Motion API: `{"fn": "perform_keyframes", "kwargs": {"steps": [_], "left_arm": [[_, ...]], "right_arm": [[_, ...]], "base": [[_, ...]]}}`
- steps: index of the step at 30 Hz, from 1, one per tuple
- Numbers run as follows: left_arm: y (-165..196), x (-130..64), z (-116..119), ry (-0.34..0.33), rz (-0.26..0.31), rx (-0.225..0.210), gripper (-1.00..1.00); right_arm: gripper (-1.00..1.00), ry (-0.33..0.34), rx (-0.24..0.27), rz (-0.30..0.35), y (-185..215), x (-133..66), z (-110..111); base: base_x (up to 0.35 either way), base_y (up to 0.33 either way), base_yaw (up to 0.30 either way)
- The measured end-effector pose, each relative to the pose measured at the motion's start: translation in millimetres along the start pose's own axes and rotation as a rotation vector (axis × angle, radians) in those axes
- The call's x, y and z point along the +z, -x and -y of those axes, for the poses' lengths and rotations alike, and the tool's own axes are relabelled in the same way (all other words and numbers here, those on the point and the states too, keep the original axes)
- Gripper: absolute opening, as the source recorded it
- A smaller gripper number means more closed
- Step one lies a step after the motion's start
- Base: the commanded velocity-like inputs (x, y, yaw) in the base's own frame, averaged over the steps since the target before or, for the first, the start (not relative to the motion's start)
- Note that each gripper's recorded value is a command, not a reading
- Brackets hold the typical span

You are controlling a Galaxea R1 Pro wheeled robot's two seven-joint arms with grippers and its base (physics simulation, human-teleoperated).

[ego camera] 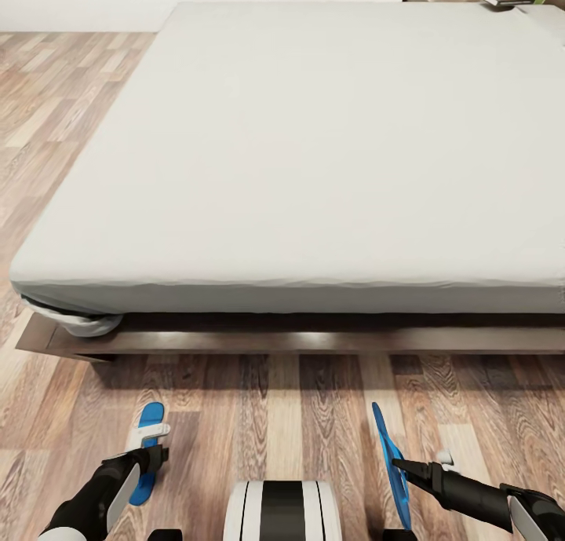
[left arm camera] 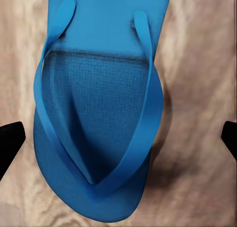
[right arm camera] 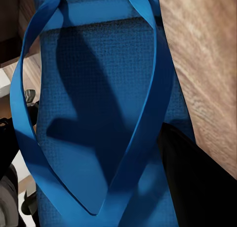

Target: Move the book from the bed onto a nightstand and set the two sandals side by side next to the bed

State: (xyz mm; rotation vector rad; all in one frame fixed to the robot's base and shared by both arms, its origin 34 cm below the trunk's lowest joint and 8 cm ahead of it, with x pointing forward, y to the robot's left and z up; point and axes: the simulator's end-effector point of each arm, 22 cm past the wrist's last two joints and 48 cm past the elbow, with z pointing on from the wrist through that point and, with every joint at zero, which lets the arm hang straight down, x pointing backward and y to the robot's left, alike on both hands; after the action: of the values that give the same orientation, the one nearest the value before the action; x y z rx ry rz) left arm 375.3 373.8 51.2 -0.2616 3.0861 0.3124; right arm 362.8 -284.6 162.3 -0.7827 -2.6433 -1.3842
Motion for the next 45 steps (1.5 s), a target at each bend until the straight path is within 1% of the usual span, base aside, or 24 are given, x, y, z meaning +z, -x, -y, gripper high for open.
{"fn": "perform_keyframes", "kwargs": {"steps": [5, 20, 22, 25, 26, 27, 29, 30, 31, 34, 36, 37, 38, 39, 40, 41, 43, 45], "left_arm": [[9, -6.3, 0, -0.003, 0.02, -0.004, 1.0], [10, -6.3, -1, -0.006, 0.021, -0.004, 1.0], [12, -6.2, -2, -0.024, 0.023, -0.005, 1.0], [16, -6.7, -3, -0.072, 0.03, -0.005, 1.0], [19, -7.2, -7, -0.095, 0.034, -0.004, 1.0], [25, -8.7, -15, -0.14, 0.042, -0.003, 1.0], [29, -10.8, -18, -0.183, 0.046, -0.002, 1.0], [32, -13.8, -16, -0.234, 0.05, 0.001, 1.0], [33, -15.7, -13, -0.265, 0.051, 0.002, 1.0], [35, -31.3, 13, -0.452, 0.051, 0.01, 1.0], [35, -36.1, 18, -0.496, 0.05, 0.011, 1.0], [36, -40.1, 17, -0.526, 0.049, 0.014, 1.0], [37, -42.1, 15, -0.539, 0.049, 0.015, 1.0], [40, -48.6, 7, -0.577, 0.048, 0.02, 1.0], [40, -60.6, 3, -0.652, 0.043, 0.027, 1.0], [38, -64.0, 3, -0.675, 0.04, 0.027, 1.0], [35, -69.9, 5, -0.715, 0.033, 0.025, 1.0], [24, -75.6, 6, -0.766, 0.01, 0.007, 1.0]], "right_arm": [[-1.0, 0.009, -0.016, 0.009, 4, -2.6, -8], [-1.0, 0.008, -0.017, 0.009, 4, -2.5, -8], [-1.0, 0.008, -0.017, 0.009, 4, -2.5, -8], [-1.0, 0.008, -0.017, 0.009, 4, -2.5, -8], [-1.0, 0.008, -0.017, 0.009, 4, -2.5, -8], [-1.0, 0.008, -0.017, 0.009, 4, -2.4, -8], [-1.0, 0.008, -0.017, 0.009, 4, -2.5, -8], [-1.0, 0.008, -0.017, 0.009, 4, -2.5, -8], [-1.0, 0.008, -0.017, 0.009, 4, -2.5, -8], [-1.0, 0.008, -0.017, 0.009, 4, -2.5, -8], [-1.0, 0.008, -0.017, 0.009, 4, -2.5, -8], [-1.0, 0.008, -0.017, 0.009, 4, -2.5, -8], [-1.0, 0.008, -0.017, 0.009, 4, -2.5, -8], [-1.0, 0.008, -0.017, 0.009, 4, -2.4, -8], [-1.0, 0.008, -0.017, 0.009, 4, -2.4, -8], [-1.0, 0.007, -0.017, 0.009, 4, -2.5, -8], [-1.0, 0.007, -0.018, 0.008, 4, -2.5, -7], [-1.0, 0.003, -0.02, 0.006, 3, -2.5, -6]], "base": [[0.0, 0.0, 0.0], [0.0, 0.0, 0.0], [0.0, 0.0, 0.0], [0.0, 0.0, 0.0], [0.0, 0.0, 0.0], [0.0, 0.0, 0.0], [0.0, 0.0, 0.0], [0.0, 0.0, 0.0], [0.0, 0.0, 0.0], [0.0, 0.0, 0.0], [0.0, 0.0, 0.0], [0.0, 0.0, 0.0], [0.0, 0.0, 0.0], [0.0, 0.0, 0.0], [0.0, 0.0, 0.0], [0.0, 0.0, 0.0], [0.0, 0.0, 0.0], [0.0, 0.0, 0.0]]}}
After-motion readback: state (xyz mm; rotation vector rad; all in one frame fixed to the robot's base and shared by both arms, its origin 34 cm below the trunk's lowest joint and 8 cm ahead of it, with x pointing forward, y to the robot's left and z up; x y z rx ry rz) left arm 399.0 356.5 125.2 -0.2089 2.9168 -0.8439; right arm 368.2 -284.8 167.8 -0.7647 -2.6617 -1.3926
